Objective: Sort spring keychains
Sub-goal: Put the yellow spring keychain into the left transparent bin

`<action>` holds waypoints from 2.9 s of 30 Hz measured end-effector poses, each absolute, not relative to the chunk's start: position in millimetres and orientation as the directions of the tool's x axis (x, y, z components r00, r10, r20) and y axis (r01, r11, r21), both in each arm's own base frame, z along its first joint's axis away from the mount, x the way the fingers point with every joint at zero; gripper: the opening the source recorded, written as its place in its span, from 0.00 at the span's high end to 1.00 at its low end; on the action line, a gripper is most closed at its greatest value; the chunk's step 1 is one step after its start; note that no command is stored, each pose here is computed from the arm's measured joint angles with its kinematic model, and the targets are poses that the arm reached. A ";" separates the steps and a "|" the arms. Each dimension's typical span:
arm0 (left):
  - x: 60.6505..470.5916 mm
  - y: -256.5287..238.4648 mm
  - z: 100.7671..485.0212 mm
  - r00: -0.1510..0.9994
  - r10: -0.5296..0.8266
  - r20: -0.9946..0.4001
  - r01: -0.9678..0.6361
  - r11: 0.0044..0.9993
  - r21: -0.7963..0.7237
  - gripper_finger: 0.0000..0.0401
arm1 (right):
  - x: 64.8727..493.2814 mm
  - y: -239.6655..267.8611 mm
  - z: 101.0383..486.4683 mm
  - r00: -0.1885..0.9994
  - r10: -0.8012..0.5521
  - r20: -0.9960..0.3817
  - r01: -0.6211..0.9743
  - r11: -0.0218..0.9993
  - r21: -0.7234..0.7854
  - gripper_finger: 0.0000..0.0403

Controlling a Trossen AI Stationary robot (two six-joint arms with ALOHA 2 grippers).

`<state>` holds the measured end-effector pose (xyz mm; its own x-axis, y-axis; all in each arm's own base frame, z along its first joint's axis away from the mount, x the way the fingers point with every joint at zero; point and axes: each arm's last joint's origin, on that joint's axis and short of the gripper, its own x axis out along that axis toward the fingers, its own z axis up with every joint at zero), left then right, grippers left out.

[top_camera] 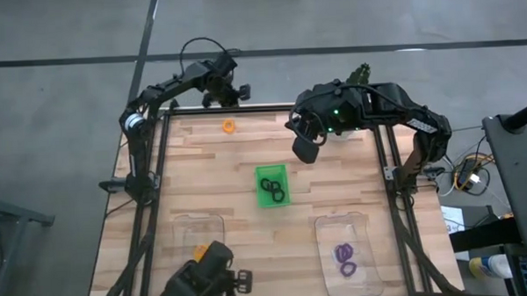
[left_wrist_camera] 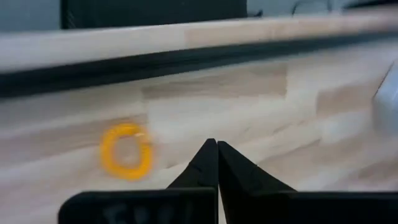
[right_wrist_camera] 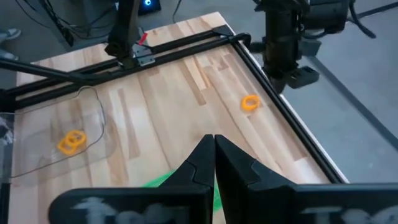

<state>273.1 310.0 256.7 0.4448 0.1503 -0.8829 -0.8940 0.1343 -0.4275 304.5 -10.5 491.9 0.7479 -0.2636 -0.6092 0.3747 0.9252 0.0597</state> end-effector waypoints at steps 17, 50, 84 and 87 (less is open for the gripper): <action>225.6 325.2 258.6 -0.028 0.296 -0.955 -0.830 0.525 0.187 1.00 | 304.7 -14.8 481.8 0.697 -0.268 -0.665 0.375 0.927 0.019 0.98; 257.7 286.2 233.5 0.065 0.054 -0.996 -0.262 0.964 0.035 1.00 | 305.8 -30.9 478.2 0.678 -0.304 -0.669 0.445 0.894 0.045 0.98; 312.0 271.5 255.5 0.505 -0.014 -0.863 -0.841 0.217 -0.495 1.00 | 308.8 -31.2 475.9 0.680 -0.302 -0.668 0.423 0.906 0.022 0.98; 335.6 265.7 262.5 0.614 0.053 -0.788 -0.771 0.252 -0.584 1.00 | 307.6 -31.1 475.1 0.671 -0.301 -0.678 0.419 0.908 0.012 0.98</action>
